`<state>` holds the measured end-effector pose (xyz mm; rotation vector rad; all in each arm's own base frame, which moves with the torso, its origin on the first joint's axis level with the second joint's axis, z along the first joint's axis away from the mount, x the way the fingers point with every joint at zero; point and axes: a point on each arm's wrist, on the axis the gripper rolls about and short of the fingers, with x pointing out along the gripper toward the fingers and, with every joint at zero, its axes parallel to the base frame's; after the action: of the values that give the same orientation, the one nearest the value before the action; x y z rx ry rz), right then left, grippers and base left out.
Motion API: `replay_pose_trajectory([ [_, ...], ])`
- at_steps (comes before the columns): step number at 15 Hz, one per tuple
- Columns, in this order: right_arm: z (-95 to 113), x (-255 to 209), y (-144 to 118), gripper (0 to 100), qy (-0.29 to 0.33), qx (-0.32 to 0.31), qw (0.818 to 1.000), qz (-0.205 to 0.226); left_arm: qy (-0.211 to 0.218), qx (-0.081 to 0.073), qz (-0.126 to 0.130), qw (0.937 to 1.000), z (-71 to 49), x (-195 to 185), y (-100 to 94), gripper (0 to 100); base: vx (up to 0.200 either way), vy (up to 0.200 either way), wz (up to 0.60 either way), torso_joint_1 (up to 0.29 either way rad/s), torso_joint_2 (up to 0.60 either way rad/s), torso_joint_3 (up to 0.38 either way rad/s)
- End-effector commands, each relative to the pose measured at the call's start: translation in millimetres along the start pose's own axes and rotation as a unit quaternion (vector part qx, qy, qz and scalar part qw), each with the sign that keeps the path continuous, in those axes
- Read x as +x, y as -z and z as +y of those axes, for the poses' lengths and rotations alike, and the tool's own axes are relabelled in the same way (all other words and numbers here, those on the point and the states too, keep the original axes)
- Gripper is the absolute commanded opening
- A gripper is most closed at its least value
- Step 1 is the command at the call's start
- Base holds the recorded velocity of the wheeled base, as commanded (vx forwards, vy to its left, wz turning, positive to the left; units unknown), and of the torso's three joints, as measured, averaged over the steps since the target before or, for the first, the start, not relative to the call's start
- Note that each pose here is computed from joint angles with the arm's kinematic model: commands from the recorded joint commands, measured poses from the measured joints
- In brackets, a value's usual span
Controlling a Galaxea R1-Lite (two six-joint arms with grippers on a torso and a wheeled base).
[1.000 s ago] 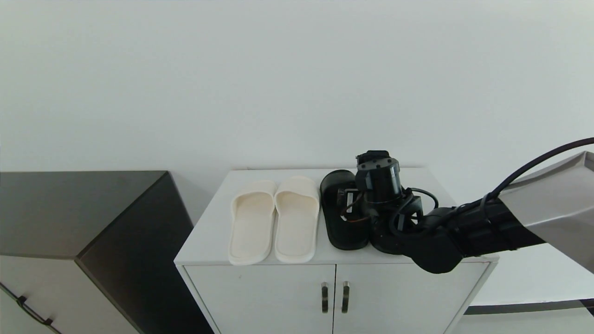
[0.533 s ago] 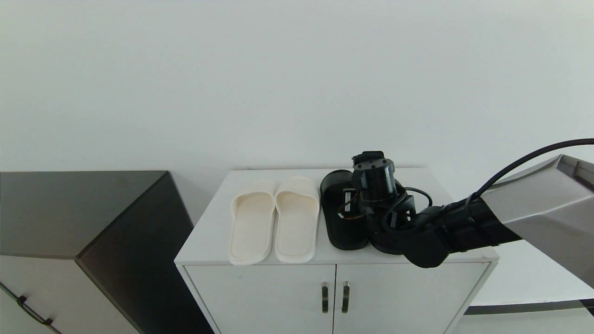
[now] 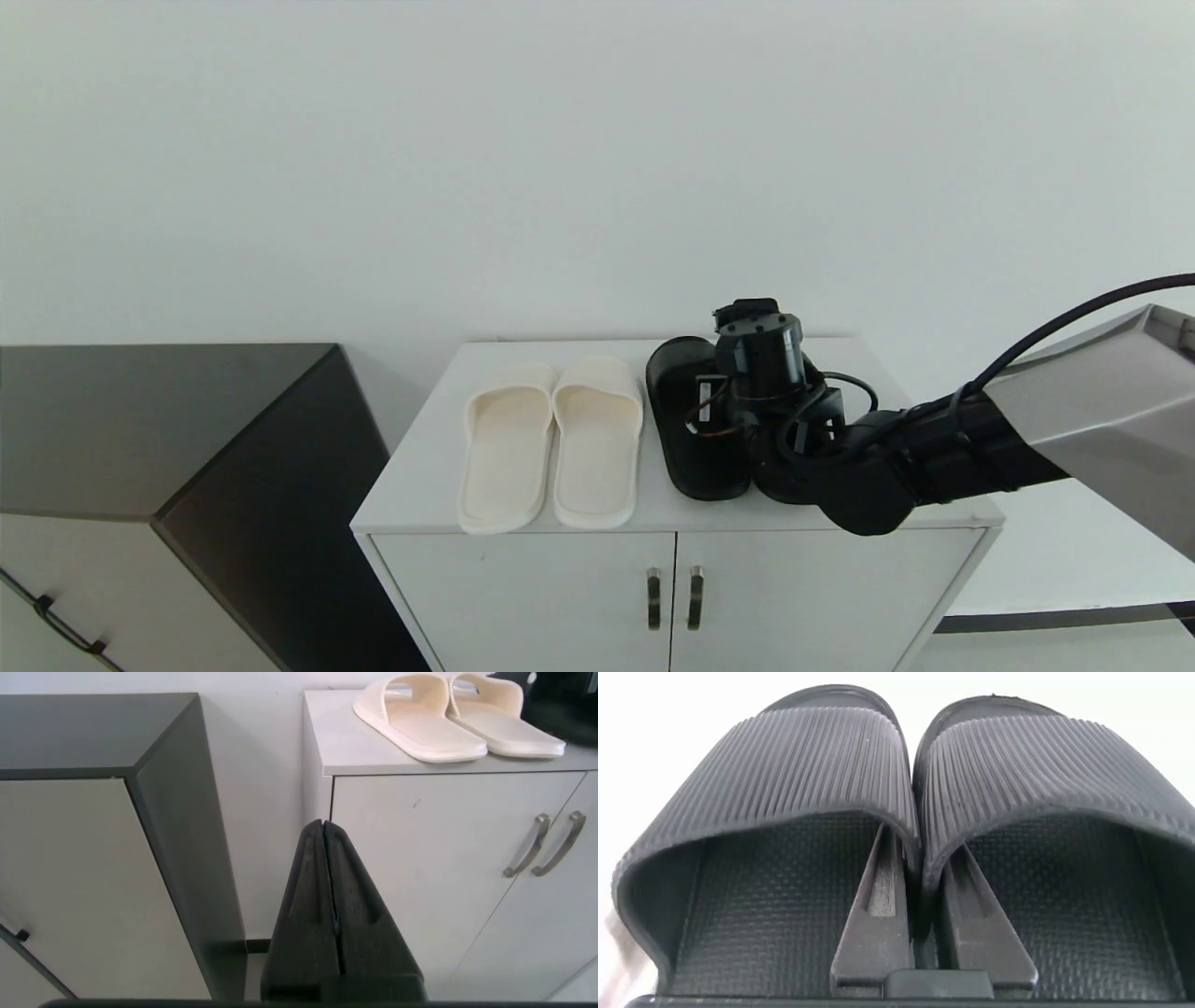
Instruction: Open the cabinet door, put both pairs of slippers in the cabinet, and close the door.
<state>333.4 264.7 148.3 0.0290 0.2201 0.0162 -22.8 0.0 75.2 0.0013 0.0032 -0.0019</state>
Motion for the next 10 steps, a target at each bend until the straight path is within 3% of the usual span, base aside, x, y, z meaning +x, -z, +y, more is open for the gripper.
replay_pose_trajectory([
  [1, -16.2, -30.4, -28.9, 0, -0.011, 0.004, 1.0, -0.022, 0.0, 0.0, 0.0, 1.0, 0.0, 0.0, 0.0, 0, 0.0, 0.0, 0.0, 0.0, 0.0, 0.0],
  [3, -35.1, -67.0, -44.5, 0, -0.036, -0.005, 0.999, -0.028, 0.0, -0.002, 0.0, 1.0, 0.0, 0.0, 0.0, 0, 0.0, 0.0, 0.0, 0.0, 0.0, 0.0],
  [6, -68.1, -138.1, -48.2, 0, -0.138, -0.019, 0.99, -0.012, 0.0, -0.002, 0.0, 1.0, 0.0, 0.0, 0.0, 0, 0.0, 0.0, 0.0, 0.0, 0.0, 0.0],
  [10, -124.6, -223.9, -39.9, 0, -0.316, -0.044, 0.946, 0.056, -0.002, -0.001, 0.0, 1.0, 0.1, 0.0, 0.0, 0, 0.0, 0.0, 0.0, 0.0, 0.0, 0.0],
])
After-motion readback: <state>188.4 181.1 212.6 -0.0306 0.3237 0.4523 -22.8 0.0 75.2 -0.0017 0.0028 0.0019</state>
